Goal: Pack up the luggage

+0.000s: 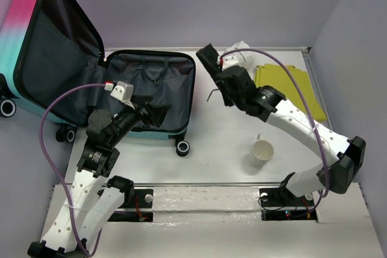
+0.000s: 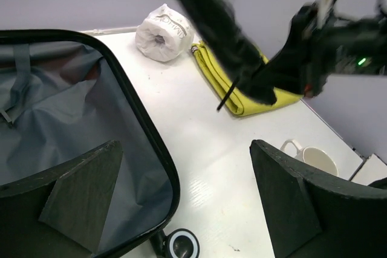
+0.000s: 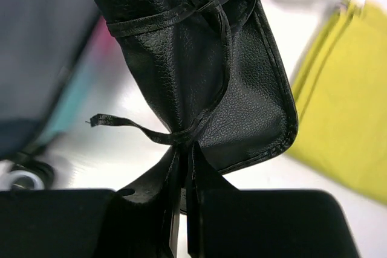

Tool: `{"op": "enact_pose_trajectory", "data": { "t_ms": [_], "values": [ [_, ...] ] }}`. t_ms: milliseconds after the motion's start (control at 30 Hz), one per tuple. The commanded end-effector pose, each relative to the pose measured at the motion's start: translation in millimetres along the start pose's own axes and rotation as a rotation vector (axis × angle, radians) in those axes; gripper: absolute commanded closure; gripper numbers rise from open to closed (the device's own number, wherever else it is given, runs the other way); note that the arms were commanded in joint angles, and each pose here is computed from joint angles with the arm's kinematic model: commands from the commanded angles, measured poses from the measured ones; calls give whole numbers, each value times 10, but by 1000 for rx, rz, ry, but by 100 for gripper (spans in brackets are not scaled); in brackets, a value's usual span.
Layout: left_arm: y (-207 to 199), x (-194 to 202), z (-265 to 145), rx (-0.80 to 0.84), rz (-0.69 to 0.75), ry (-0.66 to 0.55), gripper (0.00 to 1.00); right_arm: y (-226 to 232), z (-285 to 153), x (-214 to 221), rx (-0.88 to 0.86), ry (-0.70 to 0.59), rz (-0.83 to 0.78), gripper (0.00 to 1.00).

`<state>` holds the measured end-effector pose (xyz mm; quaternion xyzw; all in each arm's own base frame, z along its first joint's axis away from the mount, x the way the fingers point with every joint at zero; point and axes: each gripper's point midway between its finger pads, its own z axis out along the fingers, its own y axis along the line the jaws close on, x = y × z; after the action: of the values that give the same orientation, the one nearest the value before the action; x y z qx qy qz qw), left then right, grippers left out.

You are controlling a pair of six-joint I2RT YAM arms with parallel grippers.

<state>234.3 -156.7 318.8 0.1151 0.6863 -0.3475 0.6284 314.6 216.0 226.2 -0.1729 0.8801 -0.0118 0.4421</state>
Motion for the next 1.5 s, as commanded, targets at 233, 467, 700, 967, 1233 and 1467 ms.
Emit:
{"op": "enact_pose_trajectory", "data": {
  "t_ms": [233, 467, 700, 967, 1233, 1467],
  "values": [
    [294, -284, -120, -193, 7, -98, 1, 1433, -31, -1800, -451, -367, -3, 87],
    [455, -362, -252, -310, 0, -138, 1, 1530, 615, -1612, -350, -256, 11, 18],
    [392, -350, -228, -277, 2, -129, 1, 278, 727, -1651, -214, -284, 188, 18],
    [386, -323, -210, -271, 1, -118, 1, -1247, 1682, -1374, 44, -181, 256, 18],
    [406, -250, -142, -268, -4, -86, 1, -1920, 2316, -1310, 166, -154, 189, 19],
    [430, -185, -74, -264, -8, -58, 1, -2319, 2699, -1219, 106, -176, 369, 18]
  ]
}}
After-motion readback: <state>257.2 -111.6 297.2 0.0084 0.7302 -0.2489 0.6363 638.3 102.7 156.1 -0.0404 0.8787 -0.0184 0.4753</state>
